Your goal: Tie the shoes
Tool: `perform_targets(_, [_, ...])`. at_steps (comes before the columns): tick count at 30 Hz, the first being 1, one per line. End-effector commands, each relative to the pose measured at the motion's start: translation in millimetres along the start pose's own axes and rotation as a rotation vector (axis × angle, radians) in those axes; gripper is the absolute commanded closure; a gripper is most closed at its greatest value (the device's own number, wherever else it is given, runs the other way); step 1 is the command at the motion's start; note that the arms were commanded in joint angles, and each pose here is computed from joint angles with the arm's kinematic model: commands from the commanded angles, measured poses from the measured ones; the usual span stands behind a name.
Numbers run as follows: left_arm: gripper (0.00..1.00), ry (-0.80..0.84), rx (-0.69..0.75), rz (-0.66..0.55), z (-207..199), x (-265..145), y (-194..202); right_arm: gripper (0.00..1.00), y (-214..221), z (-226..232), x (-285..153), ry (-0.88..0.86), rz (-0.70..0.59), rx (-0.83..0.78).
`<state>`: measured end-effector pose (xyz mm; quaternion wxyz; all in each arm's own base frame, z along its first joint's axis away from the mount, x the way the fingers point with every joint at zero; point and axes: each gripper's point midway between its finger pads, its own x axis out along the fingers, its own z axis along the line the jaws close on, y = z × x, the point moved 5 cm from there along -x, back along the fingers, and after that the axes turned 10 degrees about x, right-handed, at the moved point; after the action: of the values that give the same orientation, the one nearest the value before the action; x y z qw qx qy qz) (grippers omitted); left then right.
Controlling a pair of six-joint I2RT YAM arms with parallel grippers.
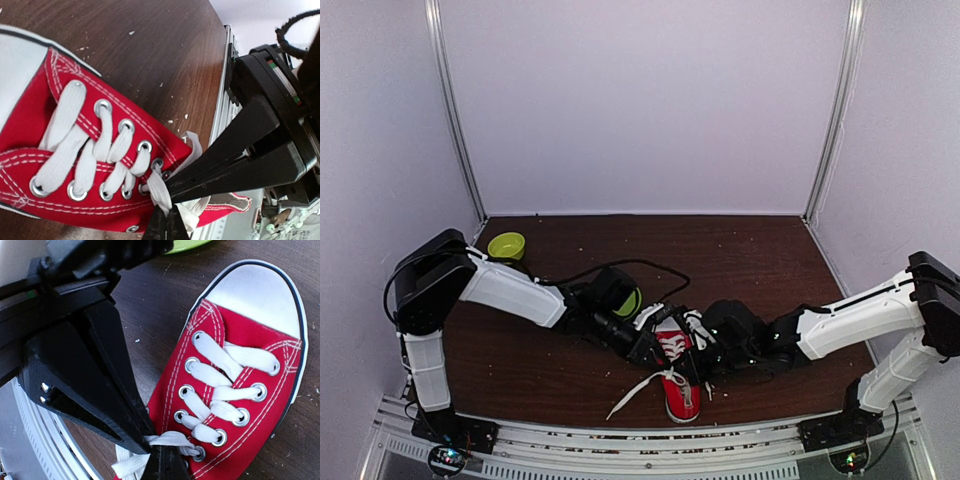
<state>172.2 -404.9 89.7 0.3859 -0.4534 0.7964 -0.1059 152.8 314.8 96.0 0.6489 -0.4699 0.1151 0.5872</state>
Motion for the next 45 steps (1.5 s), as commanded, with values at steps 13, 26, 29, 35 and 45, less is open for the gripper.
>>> perform_targets(13, [1.0,-0.059,0.053,-0.103,-7.5,-13.8,-12.6,0.91,-8.1,-5.9,-37.8,0.053,-0.089,-0.02])
perform_targets(26, [1.0,-0.055,0.048,-0.114,-8.2,-15.4,-12.4,0.71,13.0,15.2,-33.0,-0.014,-0.02,-0.083])
perform_targets(29, [1.0,-0.054,0.047,-0.114,-8.4,-15.4,-12.4,0.71,13.6,18.8,-26.8,-0.014,-0.009,-0.093])
perform_targets(35, [1.0,-0.055,0.049,-0.115,-8.5,-15.7,-12.3,0.83,15.8,17.1,-17.7,0.016,0.009,-0.107])
perform_targets(45, [1.0,-0.071,0.052,-0.129,-4.0,-27.5,-8.9,1.0,3.5,-3.0,-42.8,0.168,-0.086,-0.083])
